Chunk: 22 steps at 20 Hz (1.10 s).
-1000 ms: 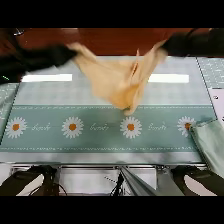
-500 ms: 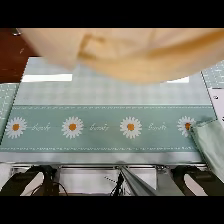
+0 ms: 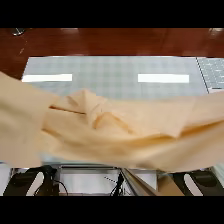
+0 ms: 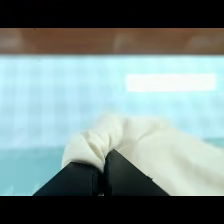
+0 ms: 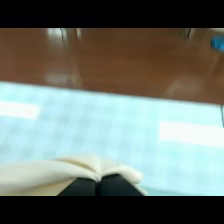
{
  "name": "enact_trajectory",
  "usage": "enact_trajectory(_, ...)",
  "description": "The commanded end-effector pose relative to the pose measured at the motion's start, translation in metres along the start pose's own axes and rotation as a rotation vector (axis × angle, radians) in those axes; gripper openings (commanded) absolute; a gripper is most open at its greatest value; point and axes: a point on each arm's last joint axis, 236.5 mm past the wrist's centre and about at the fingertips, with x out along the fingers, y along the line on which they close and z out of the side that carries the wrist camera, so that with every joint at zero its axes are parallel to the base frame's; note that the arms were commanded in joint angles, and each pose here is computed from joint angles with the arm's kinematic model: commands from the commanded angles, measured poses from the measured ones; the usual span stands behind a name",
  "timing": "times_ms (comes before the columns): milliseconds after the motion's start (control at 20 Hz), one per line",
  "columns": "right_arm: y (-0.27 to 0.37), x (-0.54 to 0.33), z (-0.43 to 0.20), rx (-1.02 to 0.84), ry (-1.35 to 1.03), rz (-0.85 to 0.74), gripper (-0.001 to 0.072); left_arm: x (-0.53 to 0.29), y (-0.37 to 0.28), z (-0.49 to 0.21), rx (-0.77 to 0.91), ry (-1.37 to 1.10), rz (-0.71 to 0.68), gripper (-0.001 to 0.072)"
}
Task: Fold the shirts.
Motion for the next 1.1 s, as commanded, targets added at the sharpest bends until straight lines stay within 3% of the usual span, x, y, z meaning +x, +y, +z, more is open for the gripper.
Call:
enact_trajectory(0, -0.014, 0.061, -0.062, 0.080, 0.197, -0.028, 0.0024, 0.056, 0.012, -0.115, -0.114, 0.328, -0.012, 0.0028)
enact_trajectory(150, -0.029, 0.141, -0.109, 0.127, 0.305, -0.045, 0.0023, 0.132, -0.006, -0.220, -0.255, 0.579, -0.172, 0.0029)
enact_trajectory(400, -0.056, 0.273, -0.142, 0.243, 0.426, -0.082, 0.0024, 0.244, -0.002, -0.289, -0.566, 0.450, -0.239, 0.0029)
enact_trajectory(650, -0.021, 0.381, -0.151, 0.399, 0.553, 0.137, 0.0024, 0.271, -0.016, -0.306, -0.564, 0.451, -0.322, 0.0031)
enact_trajectory(700, -0.019, 0.395, -0.151, 0.427, 0.568, 0.148, 0.0025, 0.275, -0.013, -0.307, -0.573, 0.459, -0.309, 0.0079)
enact_trajectory(750, -0.019, 0.405, -0.151, 0.459, 0.586, 0.148, 0.0073, 0.277, -0.012, -0.304, -0.575, 0.462, -0.305, 0.0298)
enact_trajectory(800, -0.019, 0.410, -0.150, 0.465, 0.600, 0.149, 0.0313, 0.279, -0.012, -0.297, -0.566, 0.458, -0.307, 0.0710)
enact_trajectory(850, -0.023, 0.410, -0.147, 0.446, 0.614, 0.144, 0.0594, 0.277, -0.011, -0.288, -0.517, 0.460, -0.307, 0.0703)
enact_trajectory(950, -0.046, 0.393, -0.145, 0.368, 0.654, 0.111, 0.0625, 0.270, 0.006, -0.269, -0.408, 0.473, -0.260, 0.0702)
enact_trajectory(1050, -0.103, 0.357, -0.163, 0.294, 0.746, -0.035, 0.0625, 0.256, 0.051, -0.251, -0.365, 0.501, -0.102, 0.0702)
